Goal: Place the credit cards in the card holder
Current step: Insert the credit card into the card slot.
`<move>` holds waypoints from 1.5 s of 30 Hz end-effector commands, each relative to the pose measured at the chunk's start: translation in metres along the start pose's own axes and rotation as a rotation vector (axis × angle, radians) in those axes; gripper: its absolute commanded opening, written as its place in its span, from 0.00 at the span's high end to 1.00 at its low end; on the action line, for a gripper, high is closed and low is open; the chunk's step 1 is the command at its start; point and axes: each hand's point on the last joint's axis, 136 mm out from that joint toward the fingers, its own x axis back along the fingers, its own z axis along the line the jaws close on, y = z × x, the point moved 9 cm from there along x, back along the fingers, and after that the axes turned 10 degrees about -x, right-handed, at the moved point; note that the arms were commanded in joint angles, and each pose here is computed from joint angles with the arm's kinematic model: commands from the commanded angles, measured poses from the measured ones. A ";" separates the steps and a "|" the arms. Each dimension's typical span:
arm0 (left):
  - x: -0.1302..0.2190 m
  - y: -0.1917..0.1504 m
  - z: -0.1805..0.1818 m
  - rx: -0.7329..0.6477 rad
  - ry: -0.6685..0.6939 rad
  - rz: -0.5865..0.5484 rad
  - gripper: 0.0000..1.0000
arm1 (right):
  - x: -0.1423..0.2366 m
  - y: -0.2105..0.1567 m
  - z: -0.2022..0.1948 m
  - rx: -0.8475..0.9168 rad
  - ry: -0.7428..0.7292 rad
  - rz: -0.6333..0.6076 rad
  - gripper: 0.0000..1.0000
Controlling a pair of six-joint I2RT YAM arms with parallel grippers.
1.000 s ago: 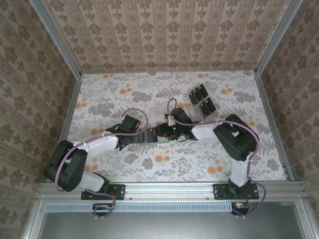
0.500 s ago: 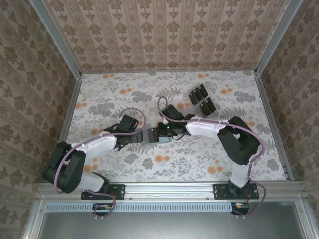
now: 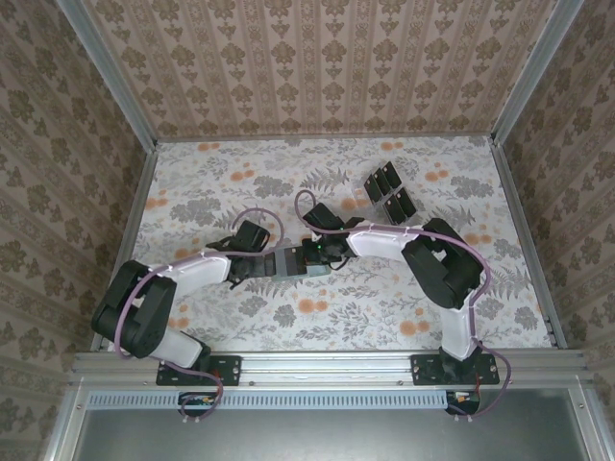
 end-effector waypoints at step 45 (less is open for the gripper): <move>0.006 0.012 -0.001 0.008 -0.022 -0.007 0.00 | 0.029 0.010 0.034 0.012 0.138 -0.041 0.71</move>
